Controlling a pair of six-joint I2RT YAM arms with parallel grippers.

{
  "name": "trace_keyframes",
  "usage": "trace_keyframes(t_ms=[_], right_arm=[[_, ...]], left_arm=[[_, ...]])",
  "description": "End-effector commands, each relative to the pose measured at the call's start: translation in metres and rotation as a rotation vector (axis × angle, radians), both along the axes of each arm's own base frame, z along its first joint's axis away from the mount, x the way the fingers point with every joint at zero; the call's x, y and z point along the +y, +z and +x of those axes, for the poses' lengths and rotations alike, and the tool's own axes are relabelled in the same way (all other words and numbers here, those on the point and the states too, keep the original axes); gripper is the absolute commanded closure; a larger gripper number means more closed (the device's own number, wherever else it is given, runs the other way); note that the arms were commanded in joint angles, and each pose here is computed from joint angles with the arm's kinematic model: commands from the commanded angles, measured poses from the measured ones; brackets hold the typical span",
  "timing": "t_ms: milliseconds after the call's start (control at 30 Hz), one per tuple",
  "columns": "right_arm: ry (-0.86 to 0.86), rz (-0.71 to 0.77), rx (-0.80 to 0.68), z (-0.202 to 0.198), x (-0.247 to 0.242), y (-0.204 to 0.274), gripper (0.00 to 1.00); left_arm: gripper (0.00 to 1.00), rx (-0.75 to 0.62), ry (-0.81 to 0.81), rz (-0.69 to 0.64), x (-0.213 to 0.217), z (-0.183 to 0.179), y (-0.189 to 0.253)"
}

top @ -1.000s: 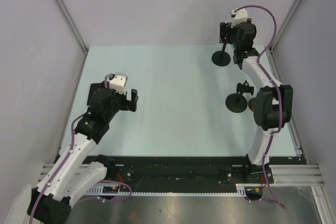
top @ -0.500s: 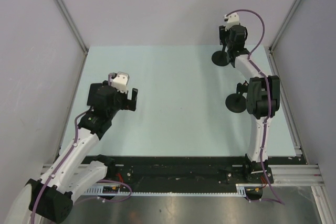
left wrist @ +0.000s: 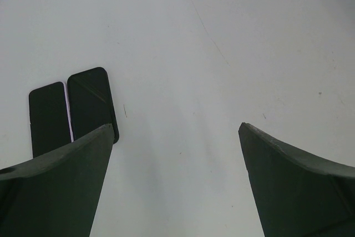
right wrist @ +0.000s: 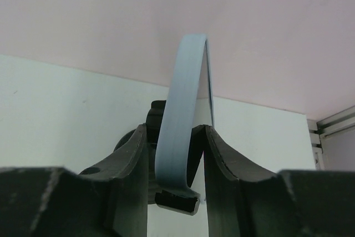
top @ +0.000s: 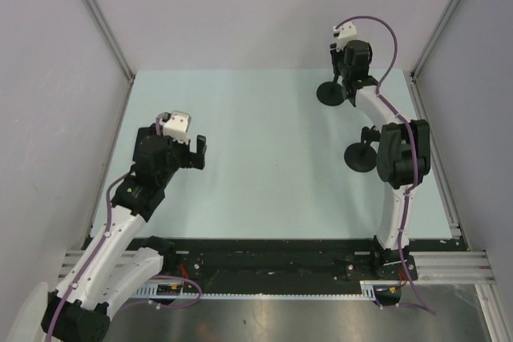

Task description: Remove the phone from the phone stand

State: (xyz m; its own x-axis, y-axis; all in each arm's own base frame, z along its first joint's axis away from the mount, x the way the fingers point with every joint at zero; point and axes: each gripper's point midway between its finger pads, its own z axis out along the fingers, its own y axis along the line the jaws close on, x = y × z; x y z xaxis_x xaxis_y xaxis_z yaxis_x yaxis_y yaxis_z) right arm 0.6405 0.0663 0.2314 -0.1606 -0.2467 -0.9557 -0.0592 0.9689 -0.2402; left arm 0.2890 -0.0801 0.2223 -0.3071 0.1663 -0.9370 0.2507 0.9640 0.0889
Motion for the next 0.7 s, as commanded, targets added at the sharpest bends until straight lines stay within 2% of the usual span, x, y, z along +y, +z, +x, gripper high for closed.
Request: trace_keyframes(t_ms=[0, 100, 167, 200, 233, 300, 333, 400, 433, 467, 667], right_arm=[[0.111, 0.045, -0.202, -0.049, 0.052, 0.114, 1.0], [0.174, 0.069, -0.208, -0.083, 0.083, 0.127, 1.0], [0.213, 0.096, -0.167, -0.104, 0.101, 0.115, 1.0], [0.253, 0.114, -0.184, -0.125, 0.12, 0.13, 1.0], [0.275, 0.111, -0.147, -0.136, 0.13, 0.114, 1.0], [0.333, 0.112, -0.141, -0.17, 0.157, 0.12, 1.0], [0.351, 0.099, -0.095, -0.182, 0.165, 0.104, 1.0], [0.403, 0.099, -0.082, -0.213, 0.19, 0.102, 1.0], [0.43, 0.11, -0.099, -0.231, 0.197, 0.112, 1.0], [0.432, 0.102, -0.075, -0.242, 0.201, 0.099, 1.0], [0.542, 0.128, -0.075, -0.323, 0.242, 0.092, 1.0]], left_arm=[[0.0, -0.086, -0.035, -0.023, -0.003, -0.004, 0.022], [0.0, -0.114, -0.048, -0.048, -0.005, -0.009, 0.032], [0.0, -0.122, -0.065, -0.064, -0.008, -0.012, 0.035], [0.0, -0.131, -0.072, -0.072, -0.009, -0.014, 0.038], [0.0, -0.136, -0.082, -0.083, -0.011, -0.015, 0.041], [0.0, -0.152, -0.094, -0.093, -0.012, -0.018, 0.046], [0.0, -0.155, -0.095, -0.099, -0.012, -0.019, 0.047], [0.0, -0.167, -0.107, -0.116, -0.014, -0.023, 0.051], [0.0, -0.168, -0.125, -0.127, -0.017, -0.025, 0.052], [0.0, -0.171, -0.14, -0.135, -0.02, -0.026, 0.054], [0.0, -0.161, -0.196, -0.192, -0.033, -0.032, 0.059]])
